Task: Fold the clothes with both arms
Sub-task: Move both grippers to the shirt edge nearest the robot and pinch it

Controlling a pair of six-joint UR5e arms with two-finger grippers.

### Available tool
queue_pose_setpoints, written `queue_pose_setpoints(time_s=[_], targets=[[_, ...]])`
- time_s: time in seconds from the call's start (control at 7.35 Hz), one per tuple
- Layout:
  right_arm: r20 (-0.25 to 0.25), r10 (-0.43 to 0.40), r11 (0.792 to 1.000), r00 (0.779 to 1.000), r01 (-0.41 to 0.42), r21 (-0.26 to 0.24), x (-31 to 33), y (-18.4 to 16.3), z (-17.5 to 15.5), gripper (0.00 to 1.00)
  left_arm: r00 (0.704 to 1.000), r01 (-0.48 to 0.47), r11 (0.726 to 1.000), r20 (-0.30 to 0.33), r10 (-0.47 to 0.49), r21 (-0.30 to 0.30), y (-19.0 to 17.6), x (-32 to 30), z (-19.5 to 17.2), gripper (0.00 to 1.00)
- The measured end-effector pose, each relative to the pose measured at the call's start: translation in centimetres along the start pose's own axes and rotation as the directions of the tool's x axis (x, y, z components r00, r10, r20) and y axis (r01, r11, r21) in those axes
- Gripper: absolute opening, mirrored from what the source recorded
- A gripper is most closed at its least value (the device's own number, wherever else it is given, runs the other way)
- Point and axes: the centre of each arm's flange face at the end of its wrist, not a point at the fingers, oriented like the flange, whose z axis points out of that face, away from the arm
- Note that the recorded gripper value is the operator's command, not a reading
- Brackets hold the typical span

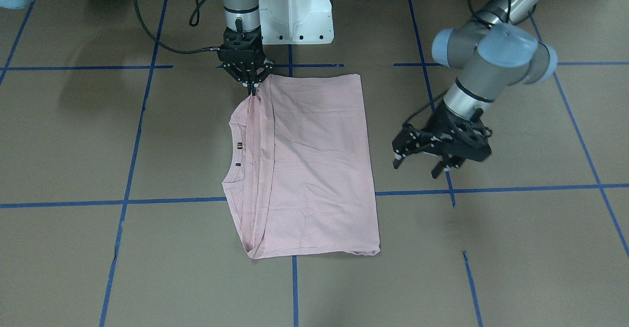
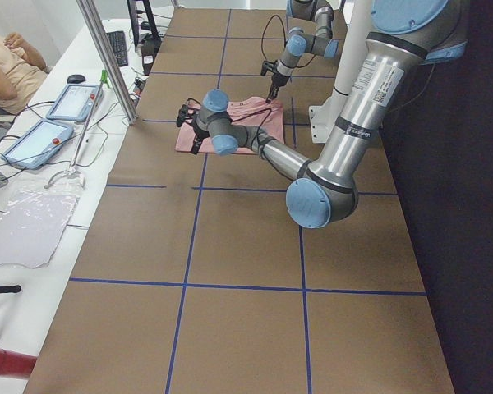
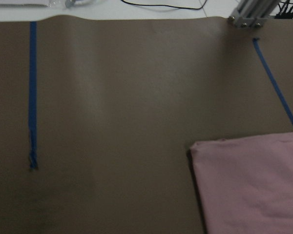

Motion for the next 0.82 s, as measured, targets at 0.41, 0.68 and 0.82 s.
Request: queue_pose_setpoints(time_s=[0.41,0.68,0.82], targets=[[-0.003,0.000,1.000,1.000,0.000,-0.001,0.2,0.0,0.2,0.00,0.979,0.203,0.975,0.008,-0.203,-0.089,14.3,7.7,-0.4,0.78],[-0.004,0.000,1.000,1.000,0.000,0.000,0.2,0.0,0.2,0.00,0.960,0.277,0.955,0.079,-0.270,-0.107,20.4,9.7,1.3,0.78],[-0.004,0.000,1.000,1.000,0.000,0.000,0.2,0.0,0.2,0.00,0.956,0.286,0.951,0.107,-0.274,-0.116,22.1,9.9,2.0,0.78]])
